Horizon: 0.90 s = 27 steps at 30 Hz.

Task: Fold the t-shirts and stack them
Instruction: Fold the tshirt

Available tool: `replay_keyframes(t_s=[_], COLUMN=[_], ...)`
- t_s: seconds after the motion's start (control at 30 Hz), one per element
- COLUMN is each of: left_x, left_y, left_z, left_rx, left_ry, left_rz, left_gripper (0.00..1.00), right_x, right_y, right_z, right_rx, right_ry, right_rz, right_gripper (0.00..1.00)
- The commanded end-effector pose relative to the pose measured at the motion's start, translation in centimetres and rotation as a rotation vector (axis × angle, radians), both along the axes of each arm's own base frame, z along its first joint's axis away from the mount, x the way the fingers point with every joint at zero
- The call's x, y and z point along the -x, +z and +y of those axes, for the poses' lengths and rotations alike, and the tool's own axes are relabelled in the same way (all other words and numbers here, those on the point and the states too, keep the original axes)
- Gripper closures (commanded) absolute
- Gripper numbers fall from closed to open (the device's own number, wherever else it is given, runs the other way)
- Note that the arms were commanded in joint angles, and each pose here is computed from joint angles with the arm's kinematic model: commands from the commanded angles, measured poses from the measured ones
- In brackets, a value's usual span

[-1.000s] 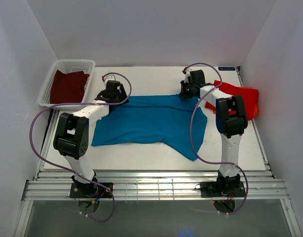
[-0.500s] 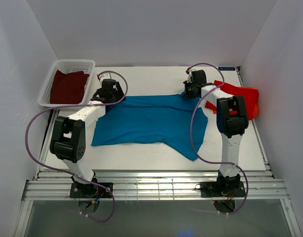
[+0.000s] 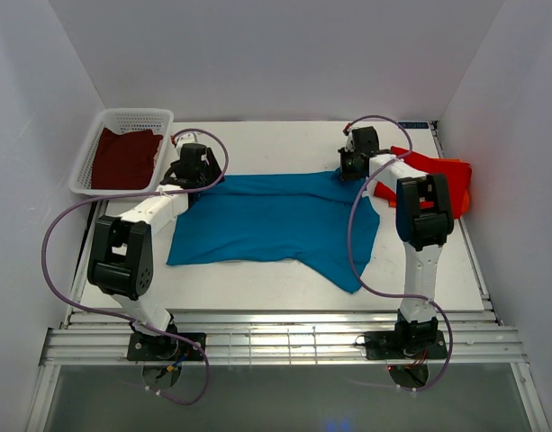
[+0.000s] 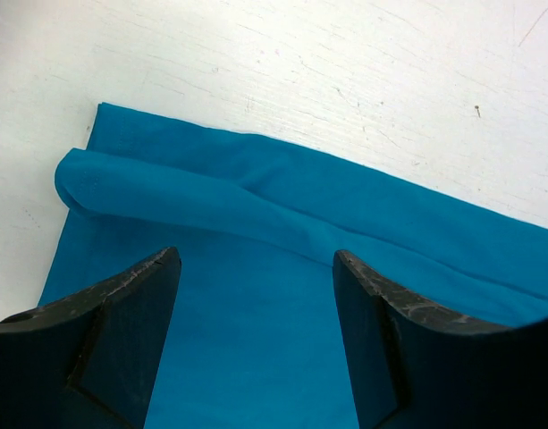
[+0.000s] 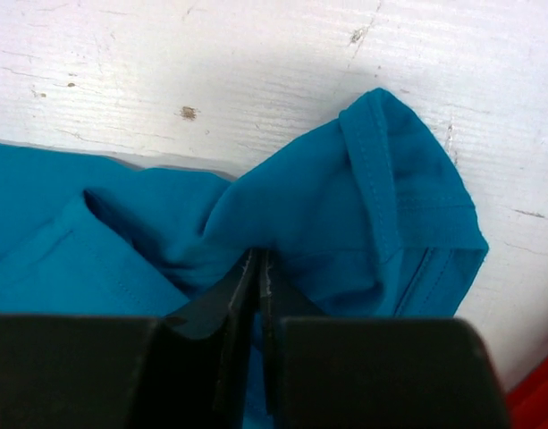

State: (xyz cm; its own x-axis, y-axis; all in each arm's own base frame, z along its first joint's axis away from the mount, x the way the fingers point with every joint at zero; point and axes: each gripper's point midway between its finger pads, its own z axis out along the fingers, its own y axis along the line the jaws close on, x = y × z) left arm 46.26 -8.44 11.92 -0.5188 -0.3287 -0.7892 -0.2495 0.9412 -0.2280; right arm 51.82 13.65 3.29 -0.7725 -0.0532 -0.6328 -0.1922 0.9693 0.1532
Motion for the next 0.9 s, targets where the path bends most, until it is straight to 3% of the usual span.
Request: replay_keyframes(t_s=[0.0, 0.23, 0.5, 0.87], left_x=[-0.1, -0.1, -0.3, -0.5], left_y=[2.7, 2.6, 2.0, 1.1], left_z=[0.5, 0.3, -0.1, 0.3], left_rx=[0.016, 0.023, 0.031, 0.032], left_ry=[0.010, 0.004, -0.015, -0.003], left_rz=[-0.070, -0.069, -0.048, -0.010], left_gripper=[0.21, 0.20, 0.19, 0.18], right_x=[-1.8, -2.3, -2.7, -1.5], right_y=[4.7, 12.7, 7.5, 3.1], right_z=[0.3, 4.0, 6.7, 7.0], right_rx=[-0.034, -0.217, -0.306, -0.324], right_ry=[0.038, 0.196, 0.299, 0.313], right_rz=[-0.131, -0.358, -0.169, -0.073], right_gripper=[0.86, 0.58, 0.58, 0.57])
